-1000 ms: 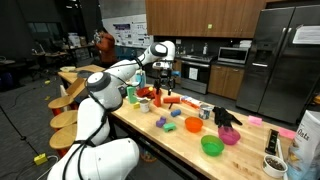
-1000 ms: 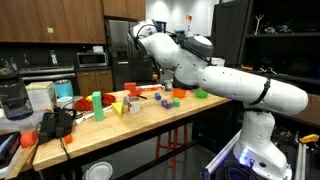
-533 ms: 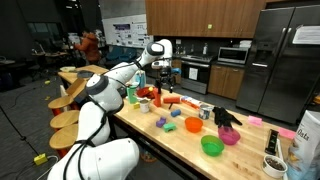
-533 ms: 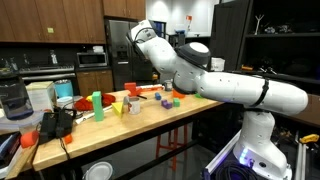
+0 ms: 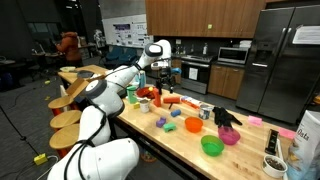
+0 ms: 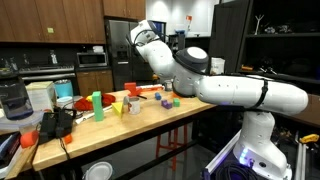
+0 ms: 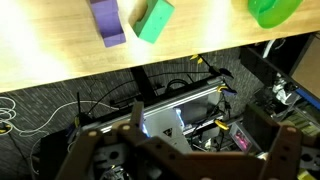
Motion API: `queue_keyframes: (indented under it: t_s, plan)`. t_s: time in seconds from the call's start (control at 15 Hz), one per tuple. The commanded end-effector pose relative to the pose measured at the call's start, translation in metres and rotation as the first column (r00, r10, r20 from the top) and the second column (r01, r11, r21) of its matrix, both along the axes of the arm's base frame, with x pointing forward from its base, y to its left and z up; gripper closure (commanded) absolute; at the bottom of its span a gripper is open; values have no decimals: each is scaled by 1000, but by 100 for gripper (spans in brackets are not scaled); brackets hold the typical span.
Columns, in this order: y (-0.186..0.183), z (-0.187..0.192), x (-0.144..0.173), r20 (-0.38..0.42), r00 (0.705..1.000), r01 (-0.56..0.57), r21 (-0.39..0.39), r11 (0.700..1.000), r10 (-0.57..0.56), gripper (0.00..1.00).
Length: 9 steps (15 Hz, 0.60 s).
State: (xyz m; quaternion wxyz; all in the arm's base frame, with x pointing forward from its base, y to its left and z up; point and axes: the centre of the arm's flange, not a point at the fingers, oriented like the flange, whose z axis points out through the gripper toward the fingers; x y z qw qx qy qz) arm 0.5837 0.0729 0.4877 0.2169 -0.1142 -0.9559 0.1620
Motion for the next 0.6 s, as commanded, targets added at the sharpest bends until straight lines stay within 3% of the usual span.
queue_keyframes:
  t_s: [0.0, 0.2, 0.53]
  plan:
    - [10, 6, -10, 9, 999, 41, -41, 998, -40, 0]
    - [14, 14, -21, 8, 998, 70, -80, 994, -69, 0]
    - [2, 22, -24, 9, 999, 49, -66, 997, -48, 0]
